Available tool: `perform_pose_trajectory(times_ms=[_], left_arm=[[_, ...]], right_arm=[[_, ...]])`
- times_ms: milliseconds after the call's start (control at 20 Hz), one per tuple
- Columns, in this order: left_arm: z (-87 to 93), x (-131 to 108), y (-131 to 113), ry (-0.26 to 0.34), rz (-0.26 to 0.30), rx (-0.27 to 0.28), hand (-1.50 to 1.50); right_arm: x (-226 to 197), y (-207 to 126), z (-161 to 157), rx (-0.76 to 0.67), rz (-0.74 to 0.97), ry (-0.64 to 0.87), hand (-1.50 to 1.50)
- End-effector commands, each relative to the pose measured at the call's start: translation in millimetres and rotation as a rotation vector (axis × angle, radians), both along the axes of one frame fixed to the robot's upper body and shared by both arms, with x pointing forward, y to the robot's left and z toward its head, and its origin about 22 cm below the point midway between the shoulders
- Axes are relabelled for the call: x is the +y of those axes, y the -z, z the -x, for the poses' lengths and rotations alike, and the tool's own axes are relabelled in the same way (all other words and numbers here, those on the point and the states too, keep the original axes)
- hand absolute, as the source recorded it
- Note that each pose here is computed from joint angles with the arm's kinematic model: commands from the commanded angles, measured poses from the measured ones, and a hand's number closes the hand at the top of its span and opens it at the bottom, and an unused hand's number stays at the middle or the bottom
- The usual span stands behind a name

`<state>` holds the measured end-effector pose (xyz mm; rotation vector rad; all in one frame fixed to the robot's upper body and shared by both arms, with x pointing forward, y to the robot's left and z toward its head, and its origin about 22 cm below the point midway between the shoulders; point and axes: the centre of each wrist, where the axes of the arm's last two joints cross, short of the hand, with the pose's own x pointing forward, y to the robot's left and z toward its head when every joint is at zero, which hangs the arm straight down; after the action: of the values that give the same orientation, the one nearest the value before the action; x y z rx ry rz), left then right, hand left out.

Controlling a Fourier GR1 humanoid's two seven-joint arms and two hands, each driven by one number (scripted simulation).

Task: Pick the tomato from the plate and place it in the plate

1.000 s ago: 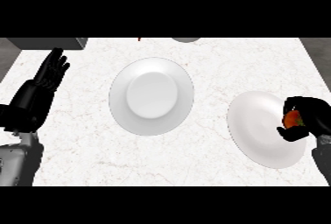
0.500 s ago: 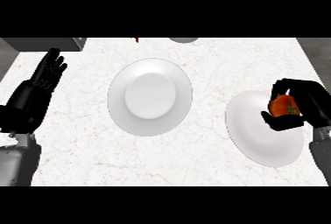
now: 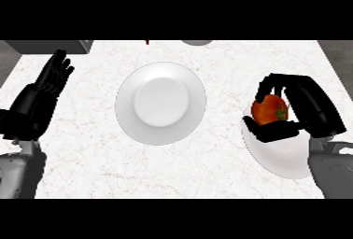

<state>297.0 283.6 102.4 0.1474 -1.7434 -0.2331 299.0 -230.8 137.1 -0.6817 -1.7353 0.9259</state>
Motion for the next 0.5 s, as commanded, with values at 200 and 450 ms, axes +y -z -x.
perform_pose_trajectory(times_ms=[200, 450], left_arm=[[0.2, -17.6, 21.9, 0.029, 0.012, -0.001, 0.0], [6.5, 8.8, -4.7, 0.021, -0.015, -0.018, 0.0]], right_arm=[[89.3, -15.9, -26.8, 0.028, -0.022, -0.073, 1.5], [148.4, -13.9, -29.6, 0.059, -0.092, -0.106, 1.5]])
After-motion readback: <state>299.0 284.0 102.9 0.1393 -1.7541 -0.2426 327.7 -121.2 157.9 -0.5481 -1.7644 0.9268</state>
